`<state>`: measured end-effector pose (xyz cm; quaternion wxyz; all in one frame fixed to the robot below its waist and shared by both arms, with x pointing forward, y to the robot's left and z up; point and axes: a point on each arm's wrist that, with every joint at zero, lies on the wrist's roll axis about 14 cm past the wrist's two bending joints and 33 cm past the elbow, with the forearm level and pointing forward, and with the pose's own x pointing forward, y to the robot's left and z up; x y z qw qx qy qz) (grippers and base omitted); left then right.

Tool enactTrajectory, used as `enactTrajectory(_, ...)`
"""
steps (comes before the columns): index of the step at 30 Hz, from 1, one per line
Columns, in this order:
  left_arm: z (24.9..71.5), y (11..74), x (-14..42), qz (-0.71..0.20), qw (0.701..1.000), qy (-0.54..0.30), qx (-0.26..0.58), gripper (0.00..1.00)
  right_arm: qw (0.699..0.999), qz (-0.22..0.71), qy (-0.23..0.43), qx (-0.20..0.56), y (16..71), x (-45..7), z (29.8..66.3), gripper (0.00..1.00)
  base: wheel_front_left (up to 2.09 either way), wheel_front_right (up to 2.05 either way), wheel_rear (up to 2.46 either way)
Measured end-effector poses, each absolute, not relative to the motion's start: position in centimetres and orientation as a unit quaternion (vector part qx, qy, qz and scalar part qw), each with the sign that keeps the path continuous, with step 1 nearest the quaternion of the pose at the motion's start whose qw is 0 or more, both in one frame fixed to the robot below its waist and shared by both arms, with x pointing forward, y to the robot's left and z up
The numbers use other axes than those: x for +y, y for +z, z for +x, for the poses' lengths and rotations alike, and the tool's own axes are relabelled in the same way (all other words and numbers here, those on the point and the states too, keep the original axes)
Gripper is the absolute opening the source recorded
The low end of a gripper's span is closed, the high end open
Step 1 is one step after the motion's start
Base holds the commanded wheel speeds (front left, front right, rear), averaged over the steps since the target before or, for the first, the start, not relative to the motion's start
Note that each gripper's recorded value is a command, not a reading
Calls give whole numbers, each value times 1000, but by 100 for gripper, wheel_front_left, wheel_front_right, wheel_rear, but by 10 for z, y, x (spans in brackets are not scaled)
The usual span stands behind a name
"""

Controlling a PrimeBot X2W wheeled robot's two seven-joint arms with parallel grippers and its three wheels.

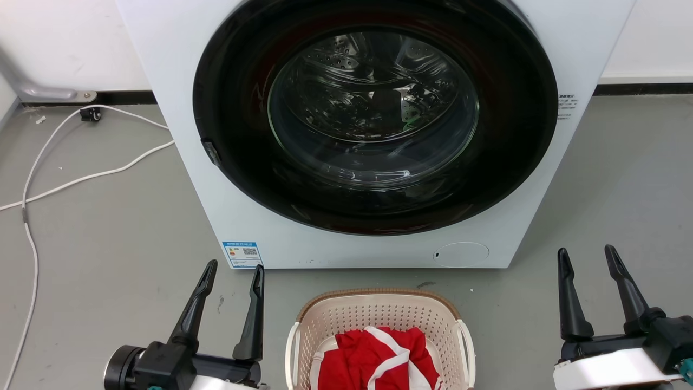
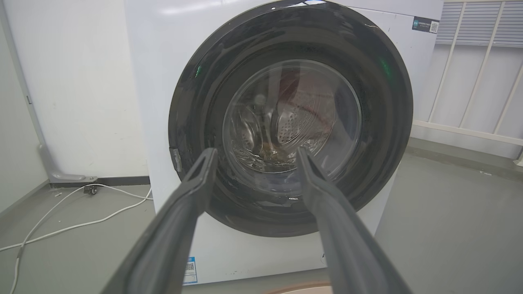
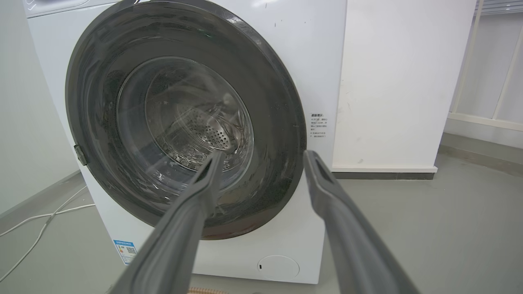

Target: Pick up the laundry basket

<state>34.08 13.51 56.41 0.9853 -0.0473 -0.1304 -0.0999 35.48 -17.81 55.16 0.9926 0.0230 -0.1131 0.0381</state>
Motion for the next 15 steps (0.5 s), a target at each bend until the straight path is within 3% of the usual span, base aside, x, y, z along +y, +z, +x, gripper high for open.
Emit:
enactTrajectory(6,343,556,134,-50,987,-101,-118,100,994,24,35,-105,546,-180,356,100,0,0,0)
enactTrajectory(15,360,507,133,-56,993,-100,-41,100,999,19,26,-24,494,-185,366,100,0,0,0)
